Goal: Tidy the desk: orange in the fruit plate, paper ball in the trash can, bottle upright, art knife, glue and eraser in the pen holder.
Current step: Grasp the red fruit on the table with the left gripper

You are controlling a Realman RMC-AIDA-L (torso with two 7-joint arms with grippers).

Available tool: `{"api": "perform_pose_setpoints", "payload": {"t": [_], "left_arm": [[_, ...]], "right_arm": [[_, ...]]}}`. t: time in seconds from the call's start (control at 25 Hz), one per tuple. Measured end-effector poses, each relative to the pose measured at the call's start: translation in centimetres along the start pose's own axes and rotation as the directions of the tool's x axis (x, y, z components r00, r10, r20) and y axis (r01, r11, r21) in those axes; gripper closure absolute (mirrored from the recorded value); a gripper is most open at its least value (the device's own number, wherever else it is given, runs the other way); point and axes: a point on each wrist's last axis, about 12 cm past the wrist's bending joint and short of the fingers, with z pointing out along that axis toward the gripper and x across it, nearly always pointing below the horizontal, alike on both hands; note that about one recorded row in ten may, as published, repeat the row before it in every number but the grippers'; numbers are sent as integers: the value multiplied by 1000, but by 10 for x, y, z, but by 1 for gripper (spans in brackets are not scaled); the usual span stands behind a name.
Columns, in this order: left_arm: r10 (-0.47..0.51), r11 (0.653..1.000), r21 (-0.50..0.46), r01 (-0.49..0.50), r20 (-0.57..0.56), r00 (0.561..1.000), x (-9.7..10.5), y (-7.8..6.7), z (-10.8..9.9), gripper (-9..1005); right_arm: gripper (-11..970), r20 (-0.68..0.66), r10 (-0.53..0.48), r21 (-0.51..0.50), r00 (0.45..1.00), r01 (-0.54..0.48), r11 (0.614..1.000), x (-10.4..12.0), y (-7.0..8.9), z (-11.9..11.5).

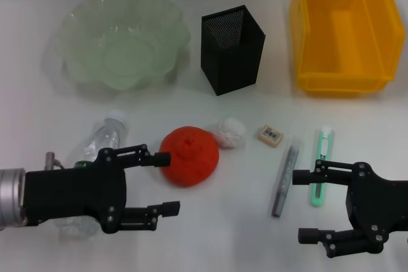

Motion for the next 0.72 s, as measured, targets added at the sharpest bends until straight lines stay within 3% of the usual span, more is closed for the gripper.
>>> {"api": "perform_pose_setpoints", "payload": {"t": [0.48,0.6,0.72], "left_arm": [[39,998,-55,-37,24,999,-5,12,8,213],[61,991,-114,-65,-43,997,-6,35,29,213],[67,990,-116,-77,-94,993,-5,43,40,214]], "right_arm": [[131,-6,7,60,1000,-7,998,6,2,-3],[131,1,14,100,1000,-14,995,10,3,-5],[131,4,18,134,1000,-19,991,14,5,-8]]}}
